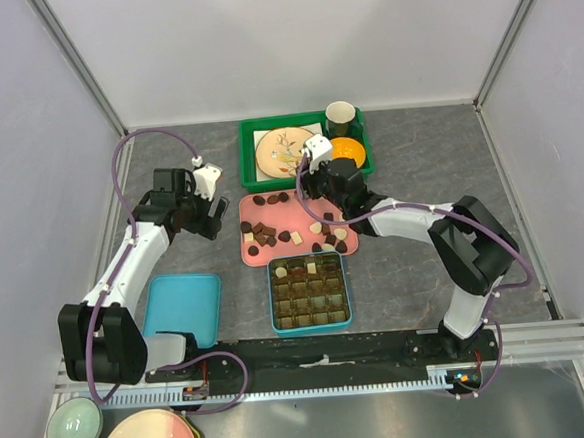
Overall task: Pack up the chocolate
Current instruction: Pick up the fake chocolate from the plate.
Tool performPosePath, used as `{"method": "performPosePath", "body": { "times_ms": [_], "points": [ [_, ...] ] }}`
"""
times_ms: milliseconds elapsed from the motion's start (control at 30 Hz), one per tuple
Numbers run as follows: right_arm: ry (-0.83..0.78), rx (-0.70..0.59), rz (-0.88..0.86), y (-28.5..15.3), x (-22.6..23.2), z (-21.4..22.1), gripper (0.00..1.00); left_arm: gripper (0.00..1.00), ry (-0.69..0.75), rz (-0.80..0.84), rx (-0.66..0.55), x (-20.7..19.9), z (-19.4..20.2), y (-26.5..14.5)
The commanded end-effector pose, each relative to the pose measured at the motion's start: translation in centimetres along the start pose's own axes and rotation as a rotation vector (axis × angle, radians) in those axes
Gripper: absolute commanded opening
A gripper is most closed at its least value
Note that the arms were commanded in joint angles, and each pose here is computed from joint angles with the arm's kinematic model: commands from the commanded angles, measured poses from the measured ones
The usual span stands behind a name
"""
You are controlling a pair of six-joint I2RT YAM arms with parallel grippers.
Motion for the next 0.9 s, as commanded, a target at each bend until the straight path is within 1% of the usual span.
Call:
{"method": "performPosePath", "body": {
  "times_ms": [0, 100, 300, 500, 567, 700, 733, 800, 833, 867],
  "points": [
    [0.001, -0.110, -0.003, 1.0, 0.2, -3.5, 0.52, 0.91, 0.030, -0.031, -0.029, 0.7, -0.6, -0.9],
    [0.002, -0.103, -0.016, 1.3, 0.2, -3.4, 0.52, 0.91, 0.033, -0.033, -0.035, 0.8, -0.8, -1.0],
    [0.018, -0.077, -0.060, 1.9, 1.0, -2.7, 0.48, 0.91, 0.034, -0.037, -0.029, 0.8, -0.7, -1.1],
    [0.029, -0.059, -0.073, 1.4, 1.1, -1.9, 0.39, 0.91, 0.040, -0.034, -0.031, 0.7, -0.6, -1.2],
    [0.030, -0.073, -0.078, 0.9, 1.1, -2.5, 0.36, 0.91, 0.041, -0.031, -0.029, 0.7, -0.5, -1.1],
    [0.063, -0.104, -0.094, -0.7, 1.4, -3.8, 0.33, 0.90, 0.037, -0.024, -0.025, 0.5, -0.3, -1.1],
    [0.070, -0.137, -0.098, -1.6, 1.6, -5.2, 0.33, 0.90, 0.037, -0.024, -0.025, 0.4, -0.3, -1.1],
    [0.068, -0.137, -0.141, -3.0, 2.3, -5.5, 0.32, 0.90, 0.037, -0.024, -0.026, 0.4, -0.2, -1.1],
    [0.068, -0.169, -0.170, -4.2, 2.8, -7.0, 0.32, 0.90, 0.037, -0.024, -0.025, 0.4, -0.2, -1.0],
    [0.068, -0.174, -0.186, -5.0, 3.1, -7.4, 0.32, 0.90, 0.037, -0.022, -0.022, 0.4, -0.1, -1.0]
  ]
}}
Point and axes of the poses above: each gripper's point midway between its finger pads, its own y axis out along the fingers, its own x axis along the line the jaws close on, z = x × y, the point moved 4 cm from there along -y, back along the fingers, and after that the axes turned 7 degrees about y, right-handed, at the moved point
